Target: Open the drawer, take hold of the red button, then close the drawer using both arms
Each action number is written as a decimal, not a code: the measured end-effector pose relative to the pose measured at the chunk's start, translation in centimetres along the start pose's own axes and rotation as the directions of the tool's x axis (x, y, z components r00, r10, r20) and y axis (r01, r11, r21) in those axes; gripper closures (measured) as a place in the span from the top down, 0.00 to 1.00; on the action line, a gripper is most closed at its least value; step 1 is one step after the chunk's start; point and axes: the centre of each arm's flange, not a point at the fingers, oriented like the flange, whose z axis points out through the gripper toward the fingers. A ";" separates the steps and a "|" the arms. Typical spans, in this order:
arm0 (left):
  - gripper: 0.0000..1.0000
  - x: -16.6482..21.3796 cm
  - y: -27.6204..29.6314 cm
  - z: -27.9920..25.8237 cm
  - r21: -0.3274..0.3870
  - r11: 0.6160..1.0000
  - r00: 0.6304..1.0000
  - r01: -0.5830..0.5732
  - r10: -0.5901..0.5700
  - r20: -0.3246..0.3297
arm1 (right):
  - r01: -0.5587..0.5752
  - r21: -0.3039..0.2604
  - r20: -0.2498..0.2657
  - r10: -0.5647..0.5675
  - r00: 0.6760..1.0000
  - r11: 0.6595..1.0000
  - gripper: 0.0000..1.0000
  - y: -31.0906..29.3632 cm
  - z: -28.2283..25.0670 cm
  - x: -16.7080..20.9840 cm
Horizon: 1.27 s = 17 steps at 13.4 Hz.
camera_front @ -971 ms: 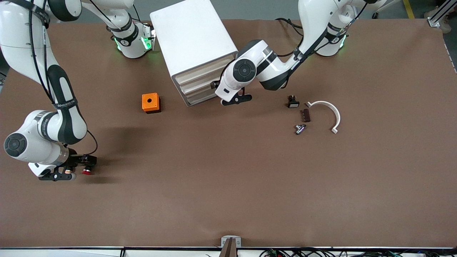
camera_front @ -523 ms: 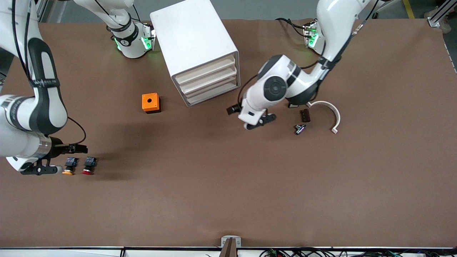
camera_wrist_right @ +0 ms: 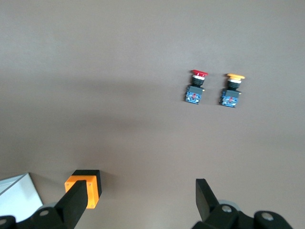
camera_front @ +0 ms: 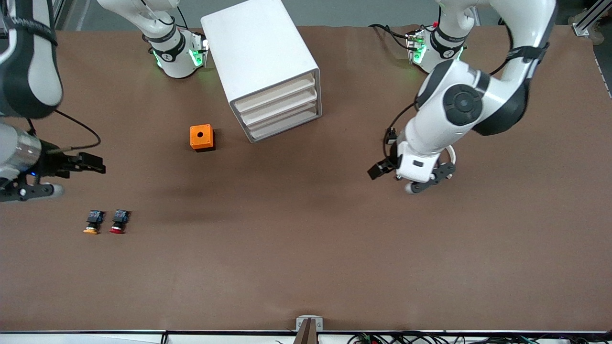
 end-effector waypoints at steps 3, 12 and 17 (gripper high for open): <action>1.00 3.2 -2.6 -2.7 0.048 0.996 0.996 -0.077 0.080 -0.044 | -0.003 0.007 -0.024 0.004 1.000 1.000 1.00 -0.2 -4.0 -2.6; 1.00 10.3 -10.5 -12.6 0.184 0.981 0.991 -0.060 0.080 -0.104 | -0.001 -0.026 0.061 0.002 0.998 1.000 1.00 0.4 -2.5 -2.1; 1.00 9.6 -12.5 -17.1 0.202 0.976 0.988 -0.081 0.105 -0.110 | -0.010 -0.039 0.003 0.011 1.000 0.999 1.00 0.9 -6.0 -2.2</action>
